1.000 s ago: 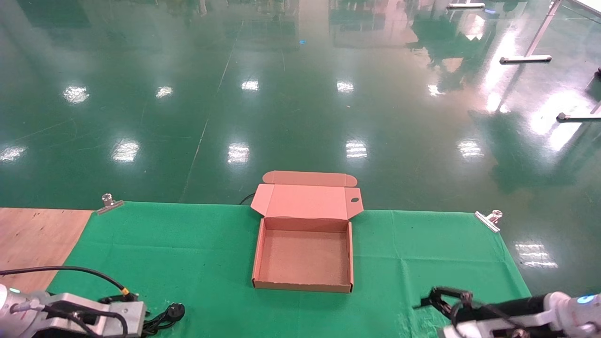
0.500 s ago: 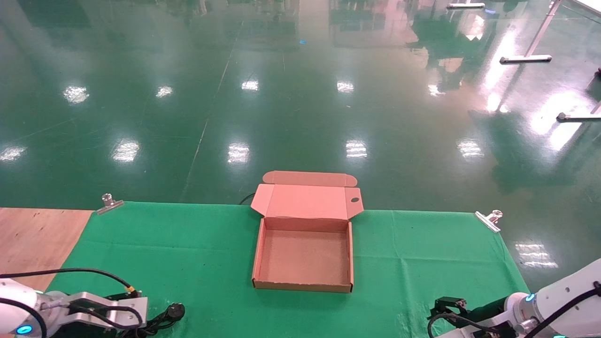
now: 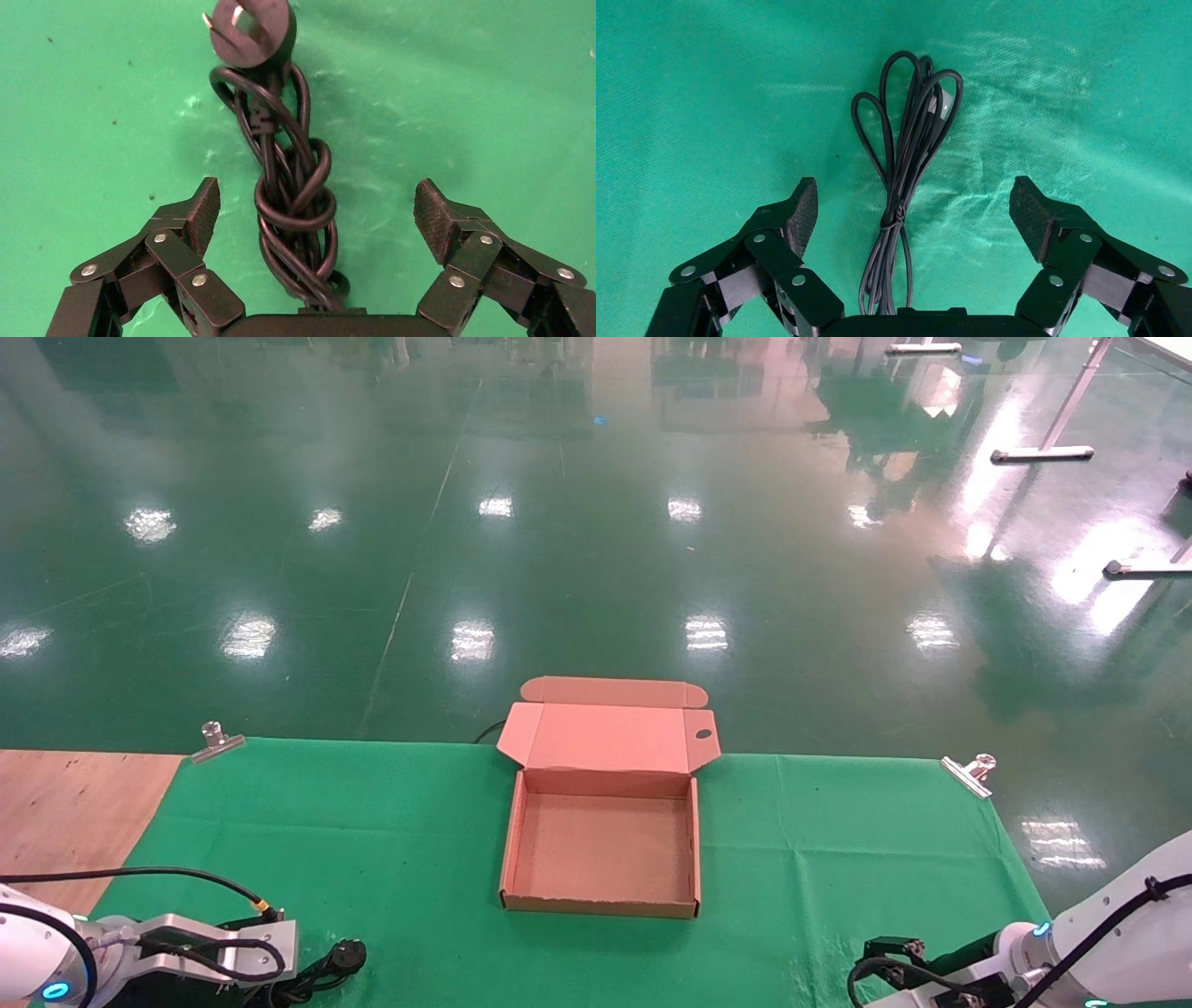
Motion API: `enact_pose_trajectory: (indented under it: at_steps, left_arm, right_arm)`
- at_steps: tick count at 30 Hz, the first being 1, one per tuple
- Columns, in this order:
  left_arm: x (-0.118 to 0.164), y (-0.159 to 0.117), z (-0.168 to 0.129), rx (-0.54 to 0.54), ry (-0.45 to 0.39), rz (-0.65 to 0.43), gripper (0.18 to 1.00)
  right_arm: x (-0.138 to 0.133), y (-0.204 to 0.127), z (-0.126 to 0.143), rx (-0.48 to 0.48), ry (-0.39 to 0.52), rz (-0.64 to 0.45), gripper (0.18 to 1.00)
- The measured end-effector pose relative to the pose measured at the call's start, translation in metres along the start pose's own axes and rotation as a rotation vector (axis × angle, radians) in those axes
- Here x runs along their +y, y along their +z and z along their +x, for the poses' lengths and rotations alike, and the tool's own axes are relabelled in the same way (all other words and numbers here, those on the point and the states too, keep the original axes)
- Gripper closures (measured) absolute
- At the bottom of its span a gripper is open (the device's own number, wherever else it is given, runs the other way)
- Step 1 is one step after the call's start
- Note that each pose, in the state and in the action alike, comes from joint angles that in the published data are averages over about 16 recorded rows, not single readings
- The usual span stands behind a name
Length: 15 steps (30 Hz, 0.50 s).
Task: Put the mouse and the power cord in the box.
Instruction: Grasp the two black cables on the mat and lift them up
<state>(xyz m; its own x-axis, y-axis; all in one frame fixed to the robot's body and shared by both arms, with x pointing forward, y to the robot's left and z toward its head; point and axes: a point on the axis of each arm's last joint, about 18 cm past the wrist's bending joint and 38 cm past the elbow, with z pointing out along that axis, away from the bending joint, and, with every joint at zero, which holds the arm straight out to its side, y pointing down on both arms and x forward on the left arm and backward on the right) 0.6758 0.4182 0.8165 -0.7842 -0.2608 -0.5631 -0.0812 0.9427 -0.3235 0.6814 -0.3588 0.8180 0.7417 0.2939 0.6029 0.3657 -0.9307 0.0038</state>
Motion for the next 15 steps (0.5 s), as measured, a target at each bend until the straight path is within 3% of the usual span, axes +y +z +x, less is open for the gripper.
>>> enact_pose_trajectory:
  at_steps: [10,15]
  left_arm:
    - [0.010,-0.008,-0.005,-0.005,0.003,-0.021,0.211]
    - [0.013,-0.010,-0.007,-0.008,-0.004,-0.032,0.251]
  right_arm:
    - [0.003,-0.001,0.001,-0.008,0.001,0.016,0.239]
    - [0.004,0.000,-0.002,-0.016,0.003,0.025,0.304]
